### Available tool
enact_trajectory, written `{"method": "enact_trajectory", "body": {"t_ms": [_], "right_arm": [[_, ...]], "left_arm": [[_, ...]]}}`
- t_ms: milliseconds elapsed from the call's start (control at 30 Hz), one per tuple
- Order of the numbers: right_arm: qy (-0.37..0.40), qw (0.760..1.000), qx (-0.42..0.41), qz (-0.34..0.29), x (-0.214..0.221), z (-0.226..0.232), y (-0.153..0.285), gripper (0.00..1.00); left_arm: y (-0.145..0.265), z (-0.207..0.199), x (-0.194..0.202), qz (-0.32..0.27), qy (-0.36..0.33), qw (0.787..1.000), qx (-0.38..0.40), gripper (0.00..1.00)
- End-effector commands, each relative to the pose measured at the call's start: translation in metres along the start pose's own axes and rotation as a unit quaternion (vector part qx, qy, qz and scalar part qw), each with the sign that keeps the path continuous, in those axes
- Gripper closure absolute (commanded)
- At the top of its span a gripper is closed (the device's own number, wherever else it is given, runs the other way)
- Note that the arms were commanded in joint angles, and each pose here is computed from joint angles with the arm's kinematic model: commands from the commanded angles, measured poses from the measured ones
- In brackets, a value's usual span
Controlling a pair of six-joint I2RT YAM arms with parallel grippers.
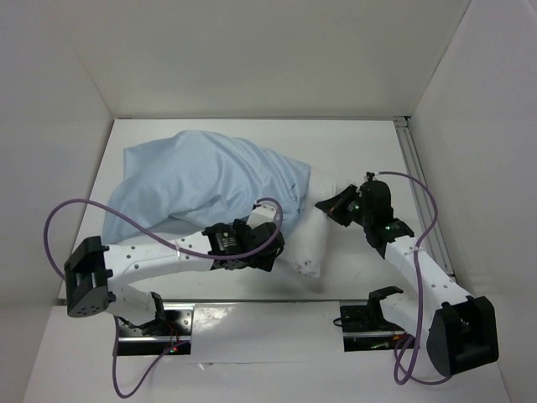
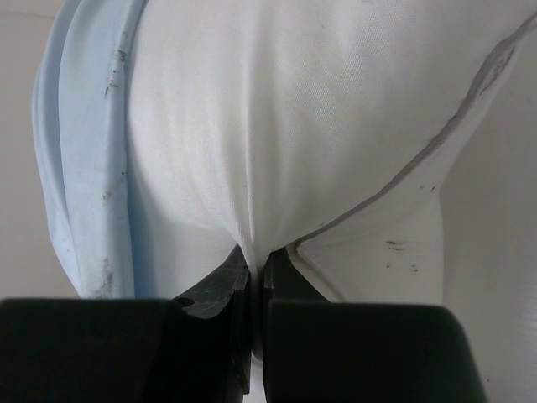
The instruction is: Put the pillow into the pillowcase
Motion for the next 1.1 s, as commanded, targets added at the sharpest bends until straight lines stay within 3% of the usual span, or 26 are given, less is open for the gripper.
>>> {"method": "enact_trajectory", "body": {"t_ms": [0, 100, 233, 400, 633, 667, 733, 800, 867, 900, 1000, 1067], "right_arm": [[0.010, 0.999, -0.028, -0.018, -0.014, 0.021, 0.003, 1.00], [0.007, 1.000, -0.020, -0.013, -0.013, 0.018, 0.002, 1.00], [0.007, 1.000, -0.020, -0.013, -0.013, 0.018, 0.002, 1.00], [0.010, 1.000, -0.017, -0.010, -0.014, 0.018, 0.001, 1.00], [0.010, 1.000, -0.014, -0.014, -0.014, 0.018, 0.000, 1.00], [0.009, 1.000, -0.010, -0.012, -0.014, 0.016, -0.002, 1.00], [0.006, 1.000, -0.015, -0.015, -0.015, 0.018, -0.002, 1.00], [0.002, 1.000, -0.015, -0.015, -0.016, 0.018, -0.004, 1.00], [-0.005, 0.999, -0.028, -0.023, -0.020, 0.025, -0.006, 1.00], [-0.008, 0.999, -0.028, -0.015, -0.017, 0.025, -0.011, 1.00], [-0.013, 0.999, -0.031, -0.017, -0.018, 0.033, -0.020, 1.00], [-0.014, 0.999, -0.027, -0.014, -0.018, 0.031, -0.022, 1.00]], "left_arm": [[-0.012, -0.013, -0.012, -0.064, 0.056, 0.996, 0.003, 0.16], [-0.014, -0.018, -0.017, -0.085, 0.035, 0.995, 0.029, 0.16], [-0.028, -0.014, -0.020, -0.080, 0.016, 0.997, 0.004, 0.16], [-0.037, -0.005, -0.024, -0.068, 0.015, 0.997, -0.041, 0.26], [-0.022, 0.017, -0.029, -0.072, 0.044, 0.993, -0.082, 0.64], [-0.015, 0.016, -0.034, -0.079, 0.057, 0.993, -0.068, 0.75], [-0.006, 0.014, -0.036, -0.074, 0.062, 0.994, -0.049, 0.88], [0.008, 0.001, -0.044, -0.065, 0.072, 0.995, 0.011, 1.00], [0.020, -0.027, -0.057, -0.082, 0.062, 0.989, 0.102, 1.00], [0.026, -0.056, -0.053, -0.052, 0.041, 0.981, 0.184, 1.00], [0.061, -0.109, -0.079, -0.037, 0.001, 0.932, 0.362, 1.00], [0.081, -0.121, -0.104, -0.070, -0.017, 0.916, 0.394, 1.00]]}}
Point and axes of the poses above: each gripper's point midway between its finger pads, its own y axis back along the fingers, its own z axis along the line the jaws close on, x = y × z, the point moved 8 cm from there along y, back along the fingers, and after that the axes turned 2 degrees about y, right-handed, at the moved point
